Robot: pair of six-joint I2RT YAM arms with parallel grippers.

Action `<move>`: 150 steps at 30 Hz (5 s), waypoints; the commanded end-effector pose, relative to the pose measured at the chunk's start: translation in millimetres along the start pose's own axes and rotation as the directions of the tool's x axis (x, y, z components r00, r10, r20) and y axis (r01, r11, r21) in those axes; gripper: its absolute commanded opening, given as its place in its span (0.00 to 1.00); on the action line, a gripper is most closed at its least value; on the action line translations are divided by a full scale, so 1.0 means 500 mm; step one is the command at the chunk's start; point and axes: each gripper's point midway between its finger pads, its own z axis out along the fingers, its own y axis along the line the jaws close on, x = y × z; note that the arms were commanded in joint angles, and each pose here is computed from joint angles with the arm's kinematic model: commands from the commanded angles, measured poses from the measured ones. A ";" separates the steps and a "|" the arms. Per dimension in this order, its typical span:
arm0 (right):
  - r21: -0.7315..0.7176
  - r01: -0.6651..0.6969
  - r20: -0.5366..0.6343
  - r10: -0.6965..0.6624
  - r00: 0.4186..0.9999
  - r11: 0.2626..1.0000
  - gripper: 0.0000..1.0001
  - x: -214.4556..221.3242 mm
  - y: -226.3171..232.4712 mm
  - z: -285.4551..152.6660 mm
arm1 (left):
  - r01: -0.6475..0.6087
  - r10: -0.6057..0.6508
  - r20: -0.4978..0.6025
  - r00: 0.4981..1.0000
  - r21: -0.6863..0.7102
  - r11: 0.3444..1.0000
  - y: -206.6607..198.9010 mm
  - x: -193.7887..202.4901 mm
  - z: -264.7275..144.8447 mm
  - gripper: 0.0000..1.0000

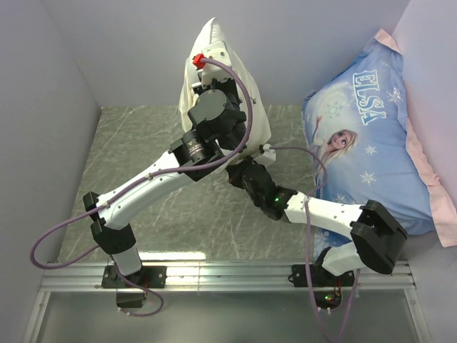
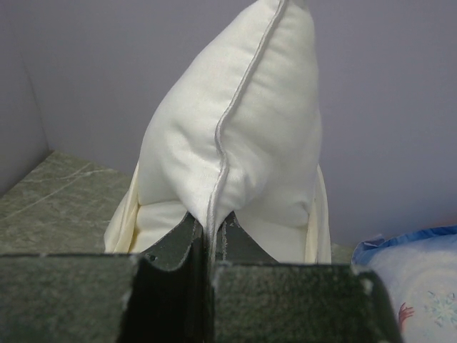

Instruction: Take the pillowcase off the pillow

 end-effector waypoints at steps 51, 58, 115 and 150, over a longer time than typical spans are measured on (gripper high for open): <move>-0.148 0.239 -0.020 -0.244 0.970 0.960 0.51 -0.253 -0.004 -0.126 | 0.265 -0.292 0.096 0.952 0.225 0.937 0.128 -0.225 -0.016 0.01; -0.321 0.239 0.060 -0.232 0.971 0.916 0.60 -0.271 0.051 -0.234 | 0.251 -0.255 -0.018 0.967 0.269 0.930 0.142 -0.138 0.039 0.01; -0.348 0.717 -0.303 -0.796 0.523 0.604 0.69 -0.078 0.173 0.033 | 0.248 0.080 -0.737 0.671 0.324 0.913 0.330 0.798 -0.450 0.00; 0.365 0.648 -0.222 -0.614 0.758 0.668 0.00 -0.433 -0.050 0.311 | 0.292 0.060 -0.757 0.651 0.322 0.900 0.357 0.689 -0.516 0.00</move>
